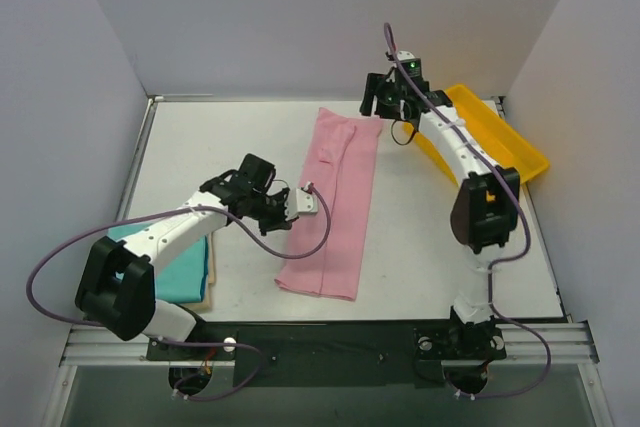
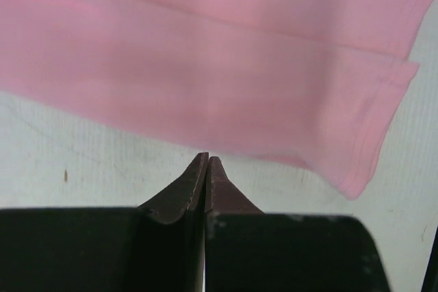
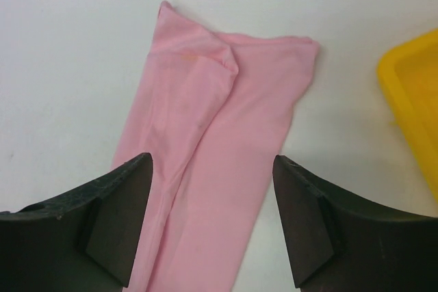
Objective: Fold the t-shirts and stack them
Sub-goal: Rotate the tshirt 90 degrees, then grab the bottom of the folded rectangular tshirt with both arms
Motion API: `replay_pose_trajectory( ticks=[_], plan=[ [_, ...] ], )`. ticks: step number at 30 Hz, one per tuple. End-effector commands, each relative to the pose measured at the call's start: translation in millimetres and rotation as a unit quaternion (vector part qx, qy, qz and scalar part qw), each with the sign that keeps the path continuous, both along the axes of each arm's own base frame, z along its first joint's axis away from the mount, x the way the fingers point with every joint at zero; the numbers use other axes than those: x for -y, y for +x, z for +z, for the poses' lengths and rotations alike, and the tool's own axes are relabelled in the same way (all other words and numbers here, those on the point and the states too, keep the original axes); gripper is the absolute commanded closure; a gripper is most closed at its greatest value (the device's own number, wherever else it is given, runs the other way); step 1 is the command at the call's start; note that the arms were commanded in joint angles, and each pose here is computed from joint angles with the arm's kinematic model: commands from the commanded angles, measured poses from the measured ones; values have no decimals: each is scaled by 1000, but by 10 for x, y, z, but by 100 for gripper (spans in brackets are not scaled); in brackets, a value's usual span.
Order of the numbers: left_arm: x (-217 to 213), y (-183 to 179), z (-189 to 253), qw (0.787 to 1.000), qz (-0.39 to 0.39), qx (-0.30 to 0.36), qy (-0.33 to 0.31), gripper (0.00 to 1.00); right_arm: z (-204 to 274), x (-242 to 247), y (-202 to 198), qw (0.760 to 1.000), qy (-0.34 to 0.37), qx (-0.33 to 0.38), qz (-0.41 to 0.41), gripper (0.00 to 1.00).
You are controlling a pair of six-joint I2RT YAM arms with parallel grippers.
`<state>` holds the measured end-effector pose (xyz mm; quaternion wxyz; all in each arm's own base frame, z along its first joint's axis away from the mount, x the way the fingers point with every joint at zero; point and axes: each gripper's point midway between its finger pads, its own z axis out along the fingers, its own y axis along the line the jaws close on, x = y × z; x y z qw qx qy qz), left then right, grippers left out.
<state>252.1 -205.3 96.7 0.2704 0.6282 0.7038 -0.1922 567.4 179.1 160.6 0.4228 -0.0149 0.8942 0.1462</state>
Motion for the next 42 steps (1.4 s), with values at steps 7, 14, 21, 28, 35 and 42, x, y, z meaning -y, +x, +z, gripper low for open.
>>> replay_pose_trajectory(
  ticks=[7,14,21,28,35,42],
  plan=[
    [317,-364,-431,994,-87,66,-2,96,-196,-108,-2238,989,16,-131,63,45],
    [109,-816,-724,987,-146,54,39,100,-900,-721,-3461,954,32,-232,185,63],
    [66,-982,-520,990,-129,28,42,96,-1393,-737,-4056,924,16,-325,201,80],
    [64,-1124,-537,988,-147,15,31,77,-1663,-232,-4327,904,-77,-405,114,85],
    [126,-1195,-495,988,-150,7,-21,69,-1330,-29,-4454,920,-55,-384,53,71],
    [182,-1253,-182,978,-187,3,-96,50,-1430,54,-4658,908,-20,-419,-19,57]
  ],
)
